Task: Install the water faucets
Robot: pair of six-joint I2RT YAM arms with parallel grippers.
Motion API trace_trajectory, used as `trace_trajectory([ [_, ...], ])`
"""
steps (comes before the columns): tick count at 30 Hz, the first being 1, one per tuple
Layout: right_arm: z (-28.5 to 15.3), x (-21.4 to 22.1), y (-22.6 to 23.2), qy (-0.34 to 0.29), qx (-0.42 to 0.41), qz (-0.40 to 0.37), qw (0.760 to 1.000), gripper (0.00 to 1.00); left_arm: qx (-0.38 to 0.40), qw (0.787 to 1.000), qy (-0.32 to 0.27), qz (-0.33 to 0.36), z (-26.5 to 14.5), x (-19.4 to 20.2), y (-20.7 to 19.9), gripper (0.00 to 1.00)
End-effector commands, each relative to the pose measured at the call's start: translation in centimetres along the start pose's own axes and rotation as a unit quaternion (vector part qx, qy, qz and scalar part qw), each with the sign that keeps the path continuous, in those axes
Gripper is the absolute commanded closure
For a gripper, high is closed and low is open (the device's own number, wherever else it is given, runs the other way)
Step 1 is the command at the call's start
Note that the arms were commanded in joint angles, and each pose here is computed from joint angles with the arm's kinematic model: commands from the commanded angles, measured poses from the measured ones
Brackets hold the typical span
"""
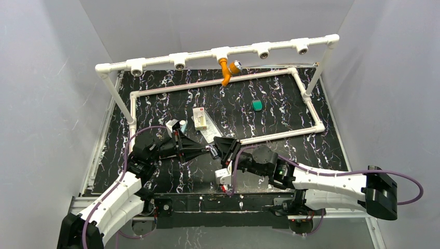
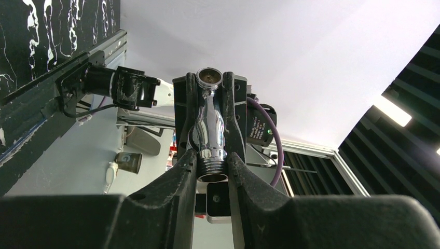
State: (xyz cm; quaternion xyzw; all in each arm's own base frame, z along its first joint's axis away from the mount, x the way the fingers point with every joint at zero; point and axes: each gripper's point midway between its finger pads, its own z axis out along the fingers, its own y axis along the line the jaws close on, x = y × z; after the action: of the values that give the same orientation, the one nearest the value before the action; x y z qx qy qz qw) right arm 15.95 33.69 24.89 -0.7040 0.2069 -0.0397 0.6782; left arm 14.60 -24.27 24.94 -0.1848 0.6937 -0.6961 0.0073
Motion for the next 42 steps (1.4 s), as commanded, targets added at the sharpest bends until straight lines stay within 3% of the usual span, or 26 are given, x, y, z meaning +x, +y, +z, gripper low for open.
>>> trace_trajectory([
  [1, 0.2, -1.5, -3.2, -0.024, 0.05, -0.005, 0.998, 0.68, 0.009, 1.0, 0.017, 0.013, -0.2, 0.8, -0.3, 1.0],
  [3, 0.3, -1.6, -3.2, -0.024, 0.05, -0.005, 0.998, 0.76, 0.009, 1.0, 0.018, 0.012, -0.2, 0.9, -0.3, 1.0],
  [6, 0.4, -1.6, -3.0, -0.021, 0.047, -0.001, 0.999, 0.99, 0.008, 1.0, 0.017, 0.011, -0.2, 0.8, -0.2, 1.0],
  [8, 0.4, -1.5, -3.0, -0.018, 0.047, 0.003, 0.999, 0.99, 0.008, 1.0, 0.017, 0.011, -0.2, 0.8, -0.2, 1.0],
  [12, 0.1, -1.4, -2.7, -0.014, 0.047, 0.013, 0.999, 0.99, 0.008, 1.0, 0.016, 0.02, -0.1, 0.8, -0.5, 0.82],
  [15, -0.2, -1.4, -2.6, -0.014, 0.045, 0.038, 0.998, 0.99, -0.002, 0.999, 0.014, 0.036, -0.1, 0.8, -0.4, 0.55],
  [17, -0.5, -1.3, -2.5, -0.011, 0.042, 0.057, 0.997, 0.99, -0.013, 0.999, 0.01, 0.052, 0.0, 0.7, -0.3, 0.44],
  [25, -1.8, -1.8, -2.3, -0.001, 0.009, 0.2, 0.98, 0.99, -0.091, 0.981, -0.002, 0.17, -0.5, 0.4, -0.1, 0.35],
  [30, -2.2, -2.3, -2.2, 0.026, -0.029, 0.308, 0.951, 0.99, -0.18, 0.945, -0.031, 0.272, -2.1, -0.7, 0.4, 0.35],
  [42, -2.8, -5.2, 1.5, 0.085, -0.142, 0.535, 0.829, 0.99, -0.205, 0.877, -0.038, 0.433, -4.9, 0.2, -1.7, 0.35],
])
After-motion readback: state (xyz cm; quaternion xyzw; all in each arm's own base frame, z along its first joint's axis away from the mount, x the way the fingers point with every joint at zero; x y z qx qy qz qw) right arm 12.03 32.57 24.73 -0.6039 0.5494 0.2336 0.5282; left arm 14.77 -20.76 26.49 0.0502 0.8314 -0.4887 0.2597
